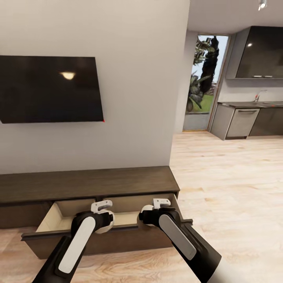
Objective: Place each of the two pumpkins and all three candles from the living room inside a cabinet in the living room (use any cabinet), then make sure every cabinet is closed, and position the cauldron so it is next to a table in the living room.
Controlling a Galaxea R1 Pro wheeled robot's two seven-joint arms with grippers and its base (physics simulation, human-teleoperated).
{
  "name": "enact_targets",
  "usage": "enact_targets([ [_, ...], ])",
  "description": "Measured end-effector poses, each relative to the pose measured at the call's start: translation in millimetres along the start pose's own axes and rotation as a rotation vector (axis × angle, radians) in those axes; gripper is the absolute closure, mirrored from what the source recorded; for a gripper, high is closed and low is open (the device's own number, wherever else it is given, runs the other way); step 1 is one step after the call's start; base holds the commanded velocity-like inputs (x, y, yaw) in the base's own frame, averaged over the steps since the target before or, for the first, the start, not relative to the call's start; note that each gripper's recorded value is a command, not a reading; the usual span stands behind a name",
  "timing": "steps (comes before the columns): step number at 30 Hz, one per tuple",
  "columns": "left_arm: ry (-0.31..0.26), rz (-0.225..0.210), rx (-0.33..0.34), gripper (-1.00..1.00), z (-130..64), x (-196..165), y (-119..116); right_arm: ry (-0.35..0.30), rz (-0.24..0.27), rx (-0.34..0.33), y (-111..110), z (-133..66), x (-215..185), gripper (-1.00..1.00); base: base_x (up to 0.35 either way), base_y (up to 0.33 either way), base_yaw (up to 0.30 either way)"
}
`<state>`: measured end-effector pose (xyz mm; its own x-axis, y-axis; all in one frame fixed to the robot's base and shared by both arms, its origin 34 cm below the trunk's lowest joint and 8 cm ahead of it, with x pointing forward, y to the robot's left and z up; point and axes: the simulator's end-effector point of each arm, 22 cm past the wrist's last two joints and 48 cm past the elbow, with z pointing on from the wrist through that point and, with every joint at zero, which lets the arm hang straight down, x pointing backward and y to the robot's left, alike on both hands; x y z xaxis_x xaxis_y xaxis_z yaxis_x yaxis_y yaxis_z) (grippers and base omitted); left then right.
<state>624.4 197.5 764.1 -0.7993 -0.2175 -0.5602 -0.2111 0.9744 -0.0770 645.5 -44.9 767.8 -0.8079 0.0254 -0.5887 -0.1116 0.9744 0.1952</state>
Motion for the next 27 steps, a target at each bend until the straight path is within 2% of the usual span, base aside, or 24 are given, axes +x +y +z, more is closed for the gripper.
enact_targets([
  [7,-0.003,0.028,0.009,1.0,-9.6,-3,-11,0.0,0.0,-0.007,4,-7.8,-7,1.0,0.0,0.0,0.0],
  [13,-0.001,0.031,0.014,1.0,-9.6,-2,-13,-0.004,0.003,-0.016,6,-8.4,-8,1.0,0.009,0.001,0.0],
  [27,0.001,0.034,0.017,1.0,-9.6,-1,-14,-0.005,0.003,-0.018,7,-8.8,-8,1.0,0.104,0.054,0.0],
])
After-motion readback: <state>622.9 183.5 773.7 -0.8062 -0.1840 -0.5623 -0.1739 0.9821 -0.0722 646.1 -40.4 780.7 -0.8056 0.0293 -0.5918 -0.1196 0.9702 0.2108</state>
